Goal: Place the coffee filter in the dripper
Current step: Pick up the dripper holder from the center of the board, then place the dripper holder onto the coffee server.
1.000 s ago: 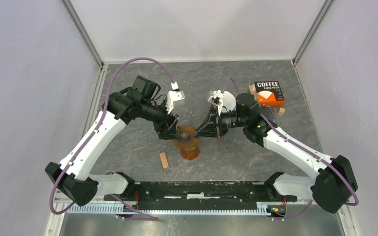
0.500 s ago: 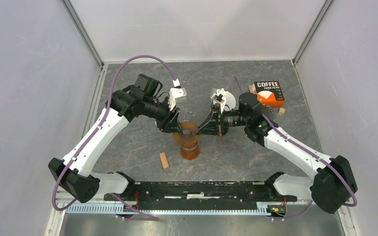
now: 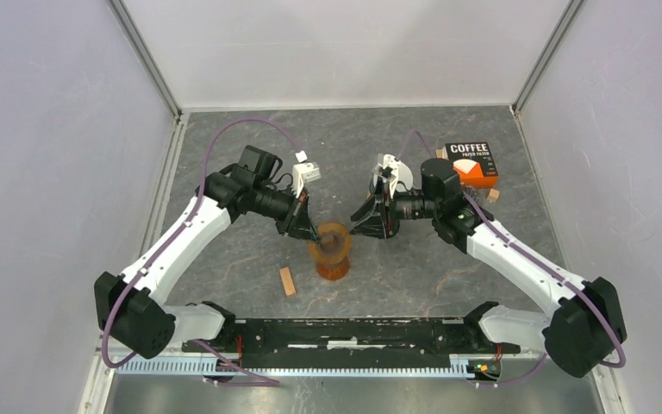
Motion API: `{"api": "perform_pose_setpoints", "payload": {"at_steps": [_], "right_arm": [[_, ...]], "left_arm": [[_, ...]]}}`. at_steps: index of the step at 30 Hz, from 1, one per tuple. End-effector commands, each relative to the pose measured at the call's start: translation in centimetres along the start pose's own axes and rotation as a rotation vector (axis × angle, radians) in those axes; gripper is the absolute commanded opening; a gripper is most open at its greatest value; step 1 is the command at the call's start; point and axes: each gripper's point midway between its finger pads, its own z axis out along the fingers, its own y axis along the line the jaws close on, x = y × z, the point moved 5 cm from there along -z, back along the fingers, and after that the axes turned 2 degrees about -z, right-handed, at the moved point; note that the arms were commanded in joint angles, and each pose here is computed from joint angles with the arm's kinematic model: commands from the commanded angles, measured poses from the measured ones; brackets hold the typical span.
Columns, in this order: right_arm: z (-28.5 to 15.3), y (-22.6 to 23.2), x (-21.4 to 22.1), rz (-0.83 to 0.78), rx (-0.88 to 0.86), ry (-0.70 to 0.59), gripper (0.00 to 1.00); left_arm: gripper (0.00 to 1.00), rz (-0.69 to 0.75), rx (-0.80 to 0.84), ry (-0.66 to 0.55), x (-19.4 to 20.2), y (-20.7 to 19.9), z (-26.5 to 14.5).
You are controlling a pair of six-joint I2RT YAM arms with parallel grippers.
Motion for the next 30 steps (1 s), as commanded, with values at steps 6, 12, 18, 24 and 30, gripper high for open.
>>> {"api": "perform_pose_setpoints", "payload": {"at_steps": [6, 12, 18, 24, 30], "right_arm": [[-2.6, -0.5, -2.8, -0.296, 0.137, 0.014, 0.57], [-2.4, -0.8, -2.2, -0.281, 0.126, 0.023, 0.57], [-2.4, -0.9, -2.1, -0.283, 0.13, 0.027, 0.56], [-2.5, -1.2, -2.0, -0.285, 0.147, 0.034, 0.56], [-2.5, -1.4, -1.9, -0.282, 0.147, 0.038, 0.56]], "left_arm": [[0.02, -0.278, 0.165, -0.143, -0.7, 0.8, 0.4], [0.02, -0.451, 0.212, -0.249, -0.8, 2.7, -0.2], [0.02, -0.524, 0.183, -0.261, 0.0, 3.8, 0.4], [0.02, -0.597, 0.233, -0.263, 1.0, 4.0, 1.2], [0.02, -0.634, 0.23, -0.229, 2.1, 4.7, 1.9]]}}
